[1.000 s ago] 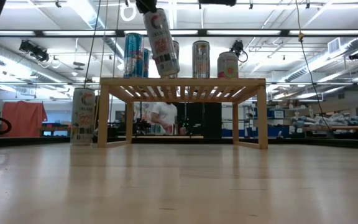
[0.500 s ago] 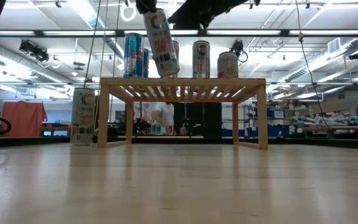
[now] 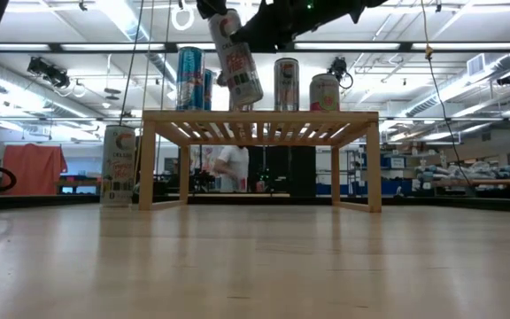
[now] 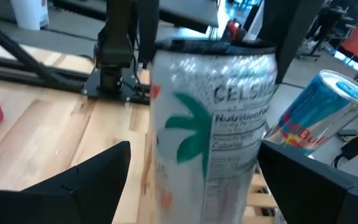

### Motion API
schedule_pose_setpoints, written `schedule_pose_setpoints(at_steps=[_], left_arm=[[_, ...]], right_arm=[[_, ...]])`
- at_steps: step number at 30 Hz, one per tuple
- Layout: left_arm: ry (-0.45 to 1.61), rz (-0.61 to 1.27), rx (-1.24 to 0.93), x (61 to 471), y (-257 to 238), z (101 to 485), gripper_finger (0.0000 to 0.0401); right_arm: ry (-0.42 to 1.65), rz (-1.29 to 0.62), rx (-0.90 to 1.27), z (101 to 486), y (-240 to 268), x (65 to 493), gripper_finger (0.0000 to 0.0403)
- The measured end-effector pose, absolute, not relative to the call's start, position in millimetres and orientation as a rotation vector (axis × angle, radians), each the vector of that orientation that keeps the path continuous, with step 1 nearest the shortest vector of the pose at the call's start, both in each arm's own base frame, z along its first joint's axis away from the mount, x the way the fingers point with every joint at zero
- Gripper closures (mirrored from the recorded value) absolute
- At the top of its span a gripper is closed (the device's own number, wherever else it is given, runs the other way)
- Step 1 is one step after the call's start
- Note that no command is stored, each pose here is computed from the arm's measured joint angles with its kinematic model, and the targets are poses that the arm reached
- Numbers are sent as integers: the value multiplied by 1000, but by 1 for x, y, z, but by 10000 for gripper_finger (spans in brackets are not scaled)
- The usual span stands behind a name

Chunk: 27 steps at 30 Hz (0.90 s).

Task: Place canned beverage on shelf
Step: Put the white pink soda can on the shelf aligned with the other white pink soda can

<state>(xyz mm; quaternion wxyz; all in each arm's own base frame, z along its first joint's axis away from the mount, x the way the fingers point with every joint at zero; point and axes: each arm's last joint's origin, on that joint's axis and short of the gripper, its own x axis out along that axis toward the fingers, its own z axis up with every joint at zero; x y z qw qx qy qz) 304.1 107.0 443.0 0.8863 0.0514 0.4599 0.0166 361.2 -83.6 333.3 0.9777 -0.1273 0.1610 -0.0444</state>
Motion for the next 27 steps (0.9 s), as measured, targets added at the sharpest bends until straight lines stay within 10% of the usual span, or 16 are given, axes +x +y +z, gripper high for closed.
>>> schedule_pose_setpoints(at_steps=[15,27], left_arm=[[943,27,78,305,106,444,154],[957,3,133,304,104,443,117]], right_arm=[[321,-77,-235,332,-85,363,156],[335,-132,-210,331,-80,363,157]])
